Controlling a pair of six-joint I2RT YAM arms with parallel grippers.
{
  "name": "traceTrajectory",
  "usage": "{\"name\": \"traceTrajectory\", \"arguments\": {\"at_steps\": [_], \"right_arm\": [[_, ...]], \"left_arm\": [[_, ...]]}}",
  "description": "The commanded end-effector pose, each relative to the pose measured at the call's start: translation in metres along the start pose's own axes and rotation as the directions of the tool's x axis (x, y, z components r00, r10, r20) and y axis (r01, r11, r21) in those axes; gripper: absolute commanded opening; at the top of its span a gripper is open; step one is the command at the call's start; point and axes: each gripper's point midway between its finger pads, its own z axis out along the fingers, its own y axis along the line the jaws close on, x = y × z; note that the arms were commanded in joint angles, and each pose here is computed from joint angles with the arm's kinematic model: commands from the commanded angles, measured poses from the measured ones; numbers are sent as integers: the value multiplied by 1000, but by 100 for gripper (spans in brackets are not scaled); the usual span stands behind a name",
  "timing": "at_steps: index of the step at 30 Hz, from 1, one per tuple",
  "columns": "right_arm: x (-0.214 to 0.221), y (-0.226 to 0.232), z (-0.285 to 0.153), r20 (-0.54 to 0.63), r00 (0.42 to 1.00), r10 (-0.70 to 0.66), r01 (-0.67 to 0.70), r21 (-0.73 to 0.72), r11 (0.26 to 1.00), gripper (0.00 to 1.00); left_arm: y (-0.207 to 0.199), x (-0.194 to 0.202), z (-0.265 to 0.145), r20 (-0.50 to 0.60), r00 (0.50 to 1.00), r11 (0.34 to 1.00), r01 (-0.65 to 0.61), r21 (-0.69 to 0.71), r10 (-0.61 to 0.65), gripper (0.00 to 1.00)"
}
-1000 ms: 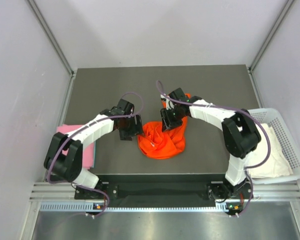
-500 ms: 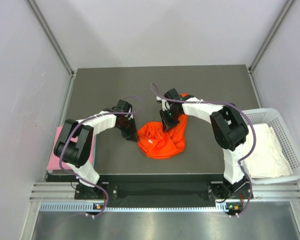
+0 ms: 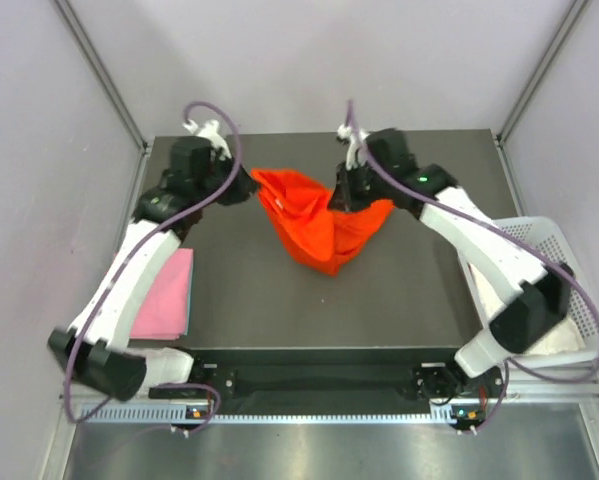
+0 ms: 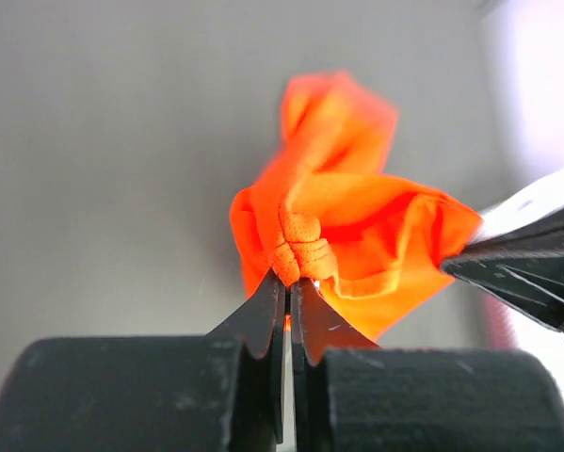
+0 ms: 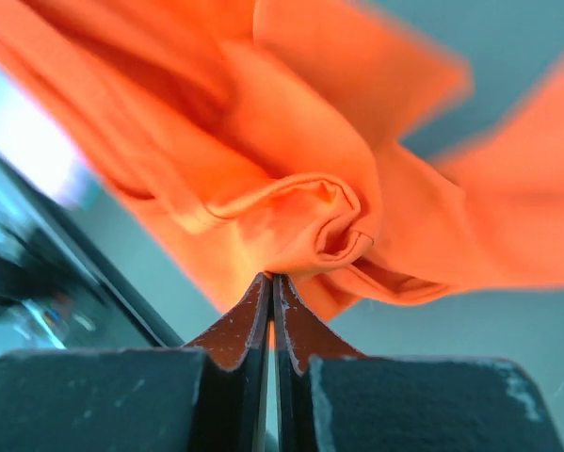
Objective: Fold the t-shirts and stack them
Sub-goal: Flatten the tshirt out
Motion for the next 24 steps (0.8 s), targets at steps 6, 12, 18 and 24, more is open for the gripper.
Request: {"name": "traceTrajectory", "arguments": {"at_steps": [6, 12, 18, 24], "right_arm": [[-117, 121, -210, 580, 813, -56, 224, -222, 949, 0], [-113, 193, -305, 702, 712, -2, 409, -412, 814, 0], [-97, 224, -325, 707, 707, 9, 435, -445, 783, 0], [-102, 205, -316, 725, 689, -3, 362, -341, 868, 0]], "left_arm": [[-84, -132, -194, 575, 816, 977, -162, 141, 52, 0], [-119, -157, -318, 773, 631, 941, -217, 259, -67, 0], [-121, -165, -374, 838, 510, 927, -183, 328, -195, 0], [-129, -185, -342, 833, 525, 927, -196, 318, -175, 0]]}}
